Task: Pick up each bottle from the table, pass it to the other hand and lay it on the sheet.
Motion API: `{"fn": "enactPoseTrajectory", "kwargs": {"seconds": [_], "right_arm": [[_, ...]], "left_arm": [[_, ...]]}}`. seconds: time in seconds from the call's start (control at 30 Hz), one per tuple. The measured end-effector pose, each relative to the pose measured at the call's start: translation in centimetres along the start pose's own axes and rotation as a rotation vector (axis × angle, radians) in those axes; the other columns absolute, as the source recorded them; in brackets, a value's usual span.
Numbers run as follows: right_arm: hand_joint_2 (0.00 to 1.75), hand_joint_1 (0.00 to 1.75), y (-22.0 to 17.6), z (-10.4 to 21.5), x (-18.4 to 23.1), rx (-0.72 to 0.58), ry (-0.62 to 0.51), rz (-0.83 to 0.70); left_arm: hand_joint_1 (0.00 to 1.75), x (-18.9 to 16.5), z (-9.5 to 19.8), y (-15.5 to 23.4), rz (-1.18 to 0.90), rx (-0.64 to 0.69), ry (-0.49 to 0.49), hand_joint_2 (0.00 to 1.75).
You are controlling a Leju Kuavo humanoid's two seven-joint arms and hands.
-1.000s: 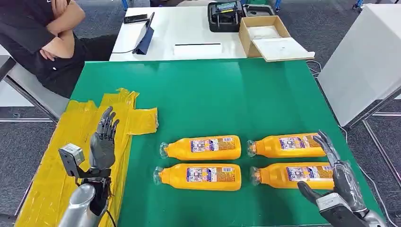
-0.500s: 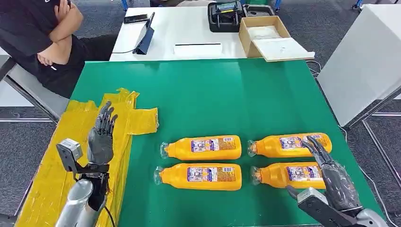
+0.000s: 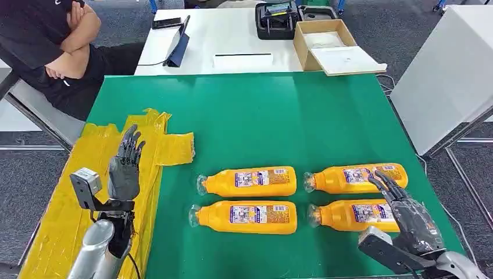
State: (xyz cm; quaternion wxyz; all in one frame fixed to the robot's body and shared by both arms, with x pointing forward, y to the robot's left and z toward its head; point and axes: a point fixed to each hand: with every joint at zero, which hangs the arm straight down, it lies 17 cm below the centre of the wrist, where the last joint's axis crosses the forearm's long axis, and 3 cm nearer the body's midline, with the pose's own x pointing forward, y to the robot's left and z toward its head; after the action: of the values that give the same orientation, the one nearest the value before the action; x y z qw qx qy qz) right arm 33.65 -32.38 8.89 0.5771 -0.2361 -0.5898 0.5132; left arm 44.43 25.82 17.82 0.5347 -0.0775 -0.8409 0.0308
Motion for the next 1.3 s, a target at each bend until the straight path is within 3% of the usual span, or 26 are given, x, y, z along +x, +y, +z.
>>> {"fn": "enactPoseTrajectory", "kwargs": {"seconds": [0.8, 1.3], "right_arm": [[1.75, 0.00, 1.0, -1.2, -8.0, 0.192, 0.101, 0.058], [1.75, 0.00, 3.7, 1.9, -12.5, 0.367, 0.178, 0.052]], "left_arm": [[0.00, 0.4, -0.3, 0.7, 0.017, 0.022, -0.008, 0.00], [0.00, 0.6, -0.8, 2.0, 0.028, 0.038, -0.019, 0.00]]}}
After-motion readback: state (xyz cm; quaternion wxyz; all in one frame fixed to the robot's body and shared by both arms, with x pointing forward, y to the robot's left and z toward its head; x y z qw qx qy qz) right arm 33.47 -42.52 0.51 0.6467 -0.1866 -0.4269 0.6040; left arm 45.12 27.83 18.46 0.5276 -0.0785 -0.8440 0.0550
